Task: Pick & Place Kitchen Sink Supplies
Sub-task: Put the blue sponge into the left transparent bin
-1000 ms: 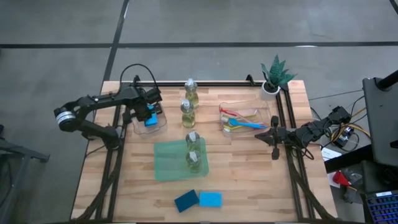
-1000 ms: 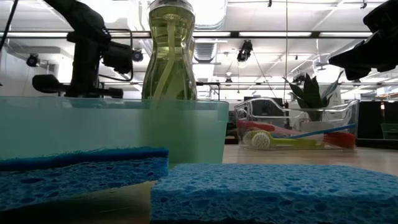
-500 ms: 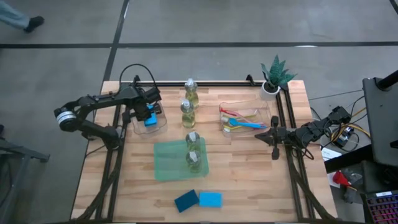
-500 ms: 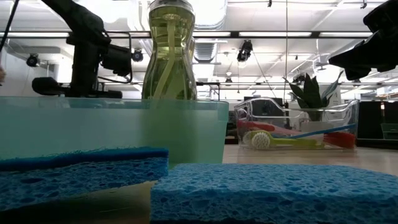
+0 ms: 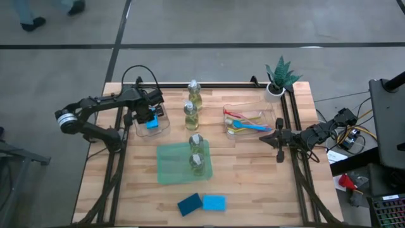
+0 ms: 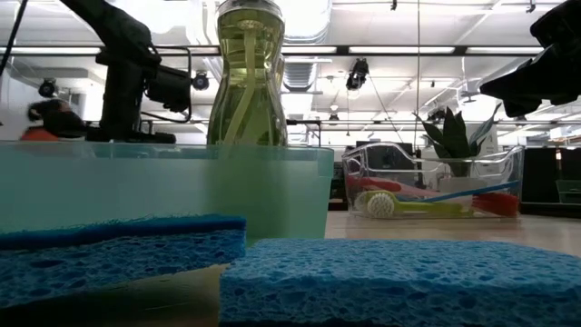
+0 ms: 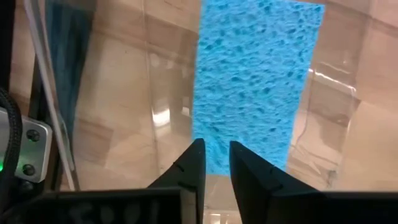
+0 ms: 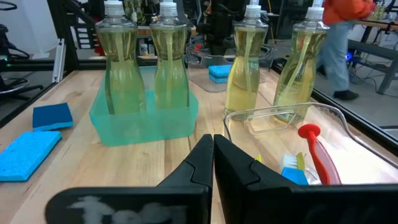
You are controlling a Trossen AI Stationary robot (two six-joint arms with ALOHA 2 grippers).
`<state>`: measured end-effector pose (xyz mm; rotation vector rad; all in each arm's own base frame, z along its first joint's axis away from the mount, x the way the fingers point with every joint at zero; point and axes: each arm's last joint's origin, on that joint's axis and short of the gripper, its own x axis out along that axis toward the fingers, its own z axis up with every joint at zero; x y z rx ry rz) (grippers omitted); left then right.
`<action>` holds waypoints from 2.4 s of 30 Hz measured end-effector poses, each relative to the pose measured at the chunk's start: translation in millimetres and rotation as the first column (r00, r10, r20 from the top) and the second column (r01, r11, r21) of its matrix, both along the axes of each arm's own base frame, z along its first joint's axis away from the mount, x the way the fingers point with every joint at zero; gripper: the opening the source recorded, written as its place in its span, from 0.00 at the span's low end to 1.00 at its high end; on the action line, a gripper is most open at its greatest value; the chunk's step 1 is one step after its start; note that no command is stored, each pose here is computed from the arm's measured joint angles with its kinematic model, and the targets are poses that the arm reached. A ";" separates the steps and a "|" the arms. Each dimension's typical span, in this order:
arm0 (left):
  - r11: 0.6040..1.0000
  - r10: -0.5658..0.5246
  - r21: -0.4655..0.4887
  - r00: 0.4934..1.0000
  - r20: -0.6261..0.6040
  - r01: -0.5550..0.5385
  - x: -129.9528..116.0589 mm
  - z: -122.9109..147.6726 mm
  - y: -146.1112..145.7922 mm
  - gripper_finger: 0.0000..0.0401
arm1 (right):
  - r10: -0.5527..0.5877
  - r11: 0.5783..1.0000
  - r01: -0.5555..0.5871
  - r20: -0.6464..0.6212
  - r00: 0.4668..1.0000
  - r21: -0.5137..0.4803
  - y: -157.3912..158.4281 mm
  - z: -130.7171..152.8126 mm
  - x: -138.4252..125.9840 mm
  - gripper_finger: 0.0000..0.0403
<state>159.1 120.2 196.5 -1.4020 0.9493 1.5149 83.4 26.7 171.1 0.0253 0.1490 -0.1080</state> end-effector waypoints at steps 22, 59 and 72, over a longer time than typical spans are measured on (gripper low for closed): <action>0.937 -0.323 0.199 0.927 0.188 0.286 24.1 67.6 -22.5 0.27 | 0.000 1.000 0.000 0.000 1.000 0.000 0.0 0.0 0.0 0.02; 0.310 -0.928 0.525 0.132 0.348 0.793 32.4 107.9 -201.8 0.28 | 0.001 1.000 -0.001 0.000 1.000 0.000 0.0 0.0 0.0 0.02; 0.230 -0.903 0.646 -0.088 0.420 0.728 58.5 103.0 -256.7 0.55 | 0.000 1.000 0.000 0.000 1.000 0.000 0.0 0.0 0.0 0.02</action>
